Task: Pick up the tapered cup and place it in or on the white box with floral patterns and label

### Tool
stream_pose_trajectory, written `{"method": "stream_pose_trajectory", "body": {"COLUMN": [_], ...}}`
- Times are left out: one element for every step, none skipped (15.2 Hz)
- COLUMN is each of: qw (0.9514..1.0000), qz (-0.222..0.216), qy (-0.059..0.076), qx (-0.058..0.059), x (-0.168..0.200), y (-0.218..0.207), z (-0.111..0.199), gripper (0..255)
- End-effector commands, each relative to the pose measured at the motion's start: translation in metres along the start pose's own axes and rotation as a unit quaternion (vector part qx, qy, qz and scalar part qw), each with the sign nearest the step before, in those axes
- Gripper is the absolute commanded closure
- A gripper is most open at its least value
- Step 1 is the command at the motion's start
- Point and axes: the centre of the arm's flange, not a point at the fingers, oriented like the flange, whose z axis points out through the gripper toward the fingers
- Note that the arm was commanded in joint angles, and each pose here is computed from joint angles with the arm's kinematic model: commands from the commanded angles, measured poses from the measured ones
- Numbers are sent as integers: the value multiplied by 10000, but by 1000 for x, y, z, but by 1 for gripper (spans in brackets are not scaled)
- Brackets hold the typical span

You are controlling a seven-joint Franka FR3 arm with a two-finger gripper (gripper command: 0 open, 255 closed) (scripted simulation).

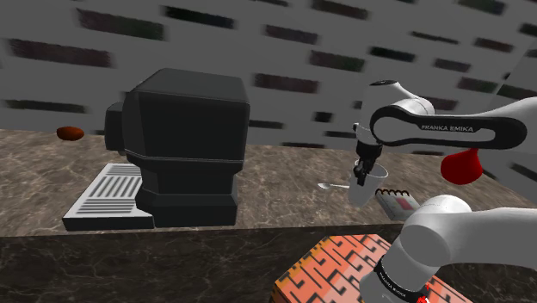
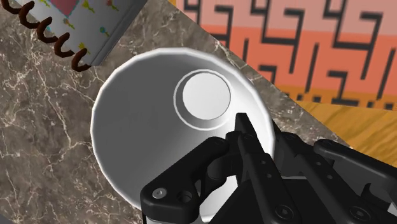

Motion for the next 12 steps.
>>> {"method": "stream_pose_trajectory", "body": {"qw": [10000,10000,10000,10000,10000,10000,10000,10000,10000,10000,10000,10000], "qz": [0,0,0,0,0,0,0,0,0,0,0,0], "qy": [-1,-1,-1,-1,-1,-1,-1,-1,-1,-1,-1,-1], "qx": [-1,-1,-1,-1,-1,-1,-1,-1,-1,-1,-1,-1], "x": [-2,-3,-3,-4,-5,-6,-7,-7,-8,-9,-16,-22], "y": [2,3,4,5,5,6,7,8,9,9,21,32], "z": [-11,-16,-22,-27,-32,-37,-42,-47,-52,-57,-57,-57], "gripper": [255,255,255,255,255,255,255,255,255,255,255,255]}}
